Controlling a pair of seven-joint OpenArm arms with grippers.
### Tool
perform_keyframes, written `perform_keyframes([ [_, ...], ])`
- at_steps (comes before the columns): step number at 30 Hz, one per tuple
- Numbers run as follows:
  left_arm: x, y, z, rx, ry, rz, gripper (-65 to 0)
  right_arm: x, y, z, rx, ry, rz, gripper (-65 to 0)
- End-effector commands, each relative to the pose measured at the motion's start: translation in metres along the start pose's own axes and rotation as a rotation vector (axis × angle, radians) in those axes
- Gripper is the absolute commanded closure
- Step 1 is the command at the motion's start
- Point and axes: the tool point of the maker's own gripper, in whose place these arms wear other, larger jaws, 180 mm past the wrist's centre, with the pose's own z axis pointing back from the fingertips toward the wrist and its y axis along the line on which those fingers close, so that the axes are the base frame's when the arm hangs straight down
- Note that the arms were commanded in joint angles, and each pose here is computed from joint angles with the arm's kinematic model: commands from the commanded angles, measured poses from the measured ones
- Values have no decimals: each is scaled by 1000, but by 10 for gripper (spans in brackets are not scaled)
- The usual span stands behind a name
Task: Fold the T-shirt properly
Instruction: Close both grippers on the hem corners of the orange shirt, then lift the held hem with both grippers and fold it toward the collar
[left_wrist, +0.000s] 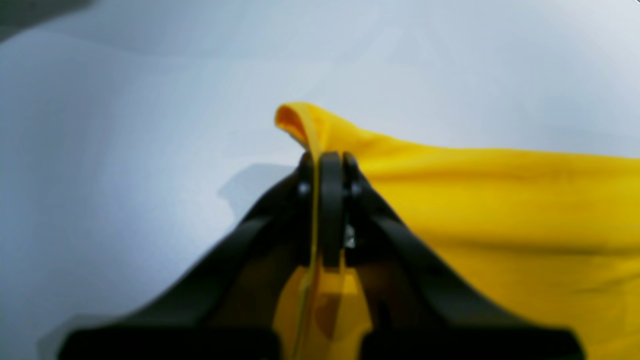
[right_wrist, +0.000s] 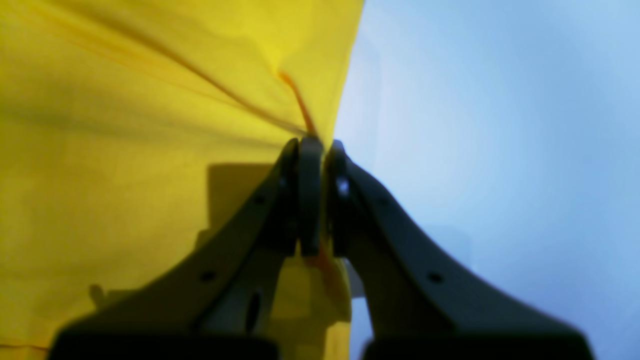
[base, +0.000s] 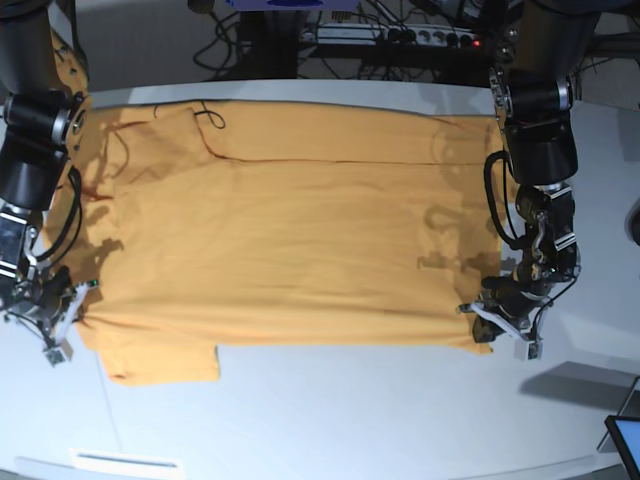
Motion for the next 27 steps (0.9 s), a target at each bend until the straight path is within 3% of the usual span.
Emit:
perform_keyframes([
  [1,29,6,5,13,-74,-17,0,20,-22,13,-57,-45,6,-3],
  [9,39,-2,18,4,-114,-75,0,24,-26,18,-75,-62,21,-3],
  [13,42,-6,20,0,-87,-94,0,31,-29,29,-111,-91,51,-3],
  [27,41,-27,46,-22,-130,-187,0,19,-34,60,-210,-45,132,-3],
])
